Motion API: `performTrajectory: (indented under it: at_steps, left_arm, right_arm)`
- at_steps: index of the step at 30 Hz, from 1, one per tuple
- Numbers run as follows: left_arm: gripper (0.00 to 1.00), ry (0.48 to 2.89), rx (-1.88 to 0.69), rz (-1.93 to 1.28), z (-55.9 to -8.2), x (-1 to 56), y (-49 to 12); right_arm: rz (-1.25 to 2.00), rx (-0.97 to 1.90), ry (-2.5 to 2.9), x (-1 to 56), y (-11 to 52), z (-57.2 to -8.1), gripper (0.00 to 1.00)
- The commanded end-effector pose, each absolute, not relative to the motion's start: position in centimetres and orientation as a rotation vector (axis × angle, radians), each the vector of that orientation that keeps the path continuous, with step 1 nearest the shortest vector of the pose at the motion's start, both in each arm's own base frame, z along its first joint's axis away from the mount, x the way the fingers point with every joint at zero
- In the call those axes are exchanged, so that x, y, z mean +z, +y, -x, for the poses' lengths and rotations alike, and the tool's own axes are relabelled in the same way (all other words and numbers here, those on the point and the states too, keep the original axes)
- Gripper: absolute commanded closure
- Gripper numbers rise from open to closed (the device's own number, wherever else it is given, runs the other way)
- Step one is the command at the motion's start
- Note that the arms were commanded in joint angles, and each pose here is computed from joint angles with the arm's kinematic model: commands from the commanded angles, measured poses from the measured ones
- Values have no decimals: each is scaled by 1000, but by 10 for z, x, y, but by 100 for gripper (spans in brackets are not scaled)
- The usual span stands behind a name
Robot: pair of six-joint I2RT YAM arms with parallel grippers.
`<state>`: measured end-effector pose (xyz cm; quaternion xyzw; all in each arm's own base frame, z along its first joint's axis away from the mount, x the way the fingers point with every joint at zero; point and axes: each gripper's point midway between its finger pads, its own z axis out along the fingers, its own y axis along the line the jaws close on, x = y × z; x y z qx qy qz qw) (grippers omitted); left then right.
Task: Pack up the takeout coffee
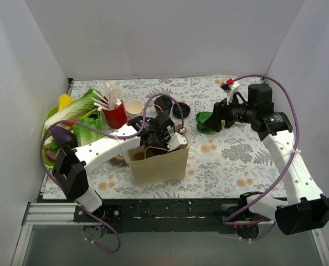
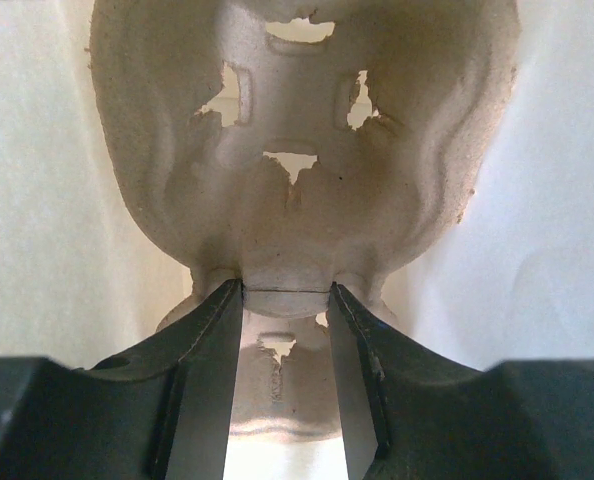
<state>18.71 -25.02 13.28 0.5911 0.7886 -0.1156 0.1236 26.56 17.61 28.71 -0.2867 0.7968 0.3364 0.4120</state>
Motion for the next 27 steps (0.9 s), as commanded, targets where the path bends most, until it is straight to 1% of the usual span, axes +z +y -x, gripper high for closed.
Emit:
performTrajectory:
  at_steps: [1, 4, 8, 10, 14, 16, 19, 20, 21, 22, 25, 27]
  left_arm:
    - [76, 2285, -310, -1700, -189, 142, -247]
    - [70, 2271, -314, -1678, -190, 151, -248]
    - [69, 2269, -335, -1642, -190, 158, -251]
    - [65, 2265, -341, -1630, -191, 161, -253]
    - [64, 2272, -370, -1613, -188, 162, -255]
    - [65, 2286, -393, -1619, -184, 157, -256]
    - [91, 2302, -420, -1620, -180, 152, -257]
    - [96, 2308, -421, -1613, -180, 152, -257]
    - [94, 2310, -423, -1607, -179, 151, -257]
    - [91, 2312, -424, -1603, -179, 151, -257]
    - [89, 2330, -414, -1606, -178, 145, -254]
    - [85, 2346, -372, -1596, -179, 140, -248]
  right_arm:
    - [734, 818, 1954, 300, 176, -267, 26]
    - [734, 817, 1957, 300, 176, -268, 25]
    - [733, 810, 1954, 302, 175, -270, 25]
    - [733, 808, 1957, 301, 175, -270, 25]
    - [735, 804, 1962, 299, 174, -269, 25]
    - [732, 804, 1965, 298, 174, -269, 25]
    - [732, 800, 1965, 298, 173, -269, 25]
    - [732, 800, 1968, 298, 174, -269, 25]
    - [734, 795, 1966, 298, 173, -269, 25]
    - [736, 792, 1965, 298, 173, -268, 25]
    - [734, 783, 1971, 296, 171, -267, 25]
    - [736, 782, 1972, 295, 171, -267, 25]
